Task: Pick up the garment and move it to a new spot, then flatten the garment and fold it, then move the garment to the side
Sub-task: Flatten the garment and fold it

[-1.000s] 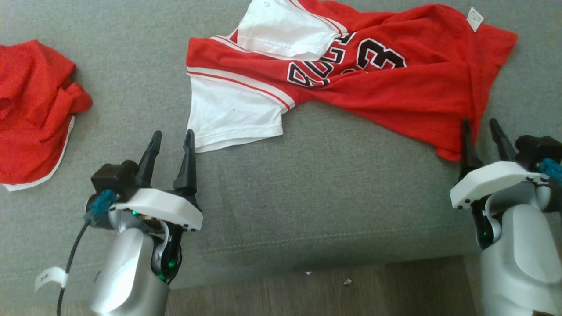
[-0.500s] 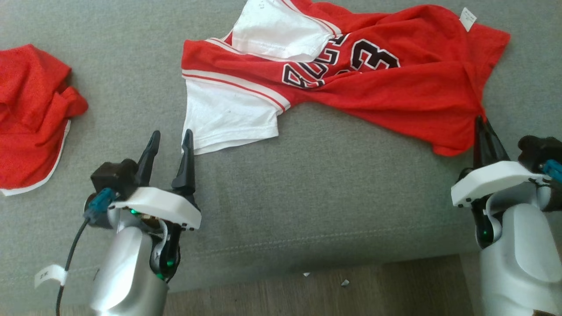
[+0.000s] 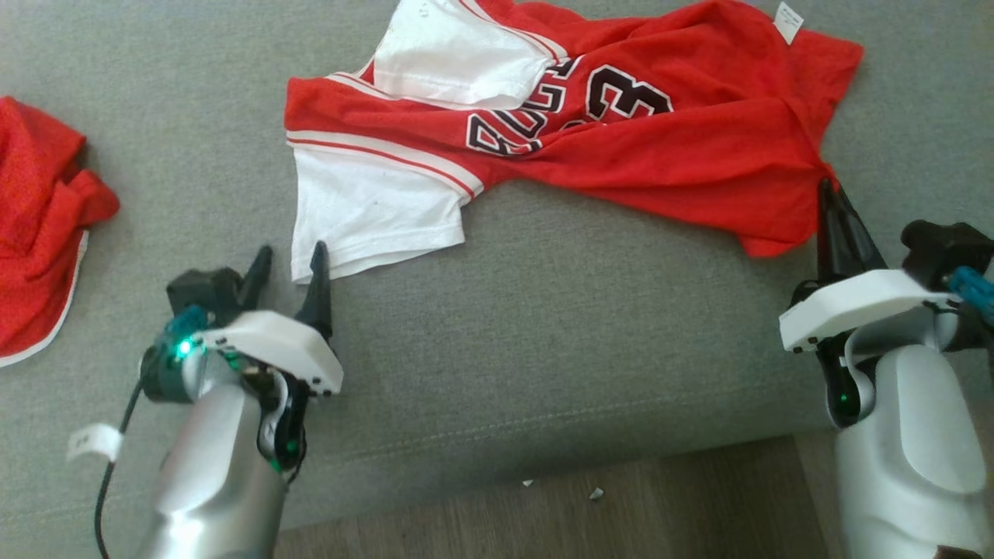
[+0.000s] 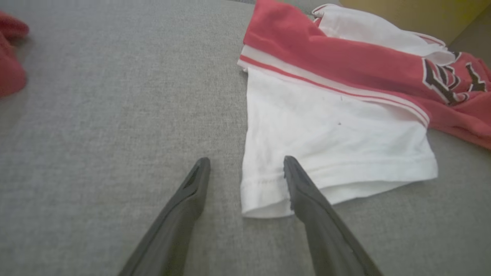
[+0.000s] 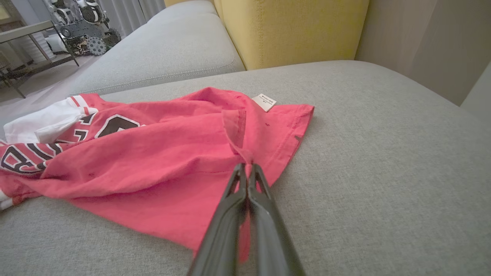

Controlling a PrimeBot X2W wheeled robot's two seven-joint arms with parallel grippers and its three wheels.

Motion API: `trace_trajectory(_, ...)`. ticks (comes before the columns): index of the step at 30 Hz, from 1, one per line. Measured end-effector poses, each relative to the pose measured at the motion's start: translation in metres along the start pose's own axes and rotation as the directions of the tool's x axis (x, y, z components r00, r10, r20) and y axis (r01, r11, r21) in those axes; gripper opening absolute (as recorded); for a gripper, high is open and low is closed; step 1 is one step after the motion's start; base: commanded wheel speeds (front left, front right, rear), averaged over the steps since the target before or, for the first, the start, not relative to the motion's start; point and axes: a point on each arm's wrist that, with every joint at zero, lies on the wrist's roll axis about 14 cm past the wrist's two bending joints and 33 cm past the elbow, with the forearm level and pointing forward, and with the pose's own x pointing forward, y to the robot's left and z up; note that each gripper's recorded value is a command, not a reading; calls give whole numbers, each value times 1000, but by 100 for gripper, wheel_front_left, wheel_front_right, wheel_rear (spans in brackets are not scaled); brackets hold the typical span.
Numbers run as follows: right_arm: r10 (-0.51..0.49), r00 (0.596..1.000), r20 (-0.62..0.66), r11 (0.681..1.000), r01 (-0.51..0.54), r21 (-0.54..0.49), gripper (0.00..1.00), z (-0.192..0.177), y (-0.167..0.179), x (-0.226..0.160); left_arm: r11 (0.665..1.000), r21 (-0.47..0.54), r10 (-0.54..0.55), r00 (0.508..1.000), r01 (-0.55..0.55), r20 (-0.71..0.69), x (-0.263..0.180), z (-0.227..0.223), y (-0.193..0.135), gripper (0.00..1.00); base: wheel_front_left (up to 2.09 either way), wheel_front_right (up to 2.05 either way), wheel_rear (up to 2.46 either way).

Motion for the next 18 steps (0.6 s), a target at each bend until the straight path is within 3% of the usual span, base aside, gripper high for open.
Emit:
trace_trajectory(14, 1, 1000, 16, 1000, -1, 2, 0, 5, 0, -3, 999, 42, -5, 994, 10, -109, 12, -7, 0, 100, 0, 0, 0)
trace_trajectory(15, 2, 1000, 18, 1000, -2, 2, 0, 6, 0, -3, 999, 41, -11, 994, 16, -113, 11, -7, -1, 67, 0, 0, 0)
trace_trajectory(16, 3, 1000, 20, 1000, -3, 2, 0, 7, 0, -3, 999, 39, -15, 993, 20, -117, 11, -6, -2, 6, 0, 0, 0)
trace_trajectory(18, 4, 1000, 23, 1000, -4, 3, 0, 8, 1, -4, 999, 39, -18, 992, 23, -124, 9, -7, -1, 0, 0, 0, 0)
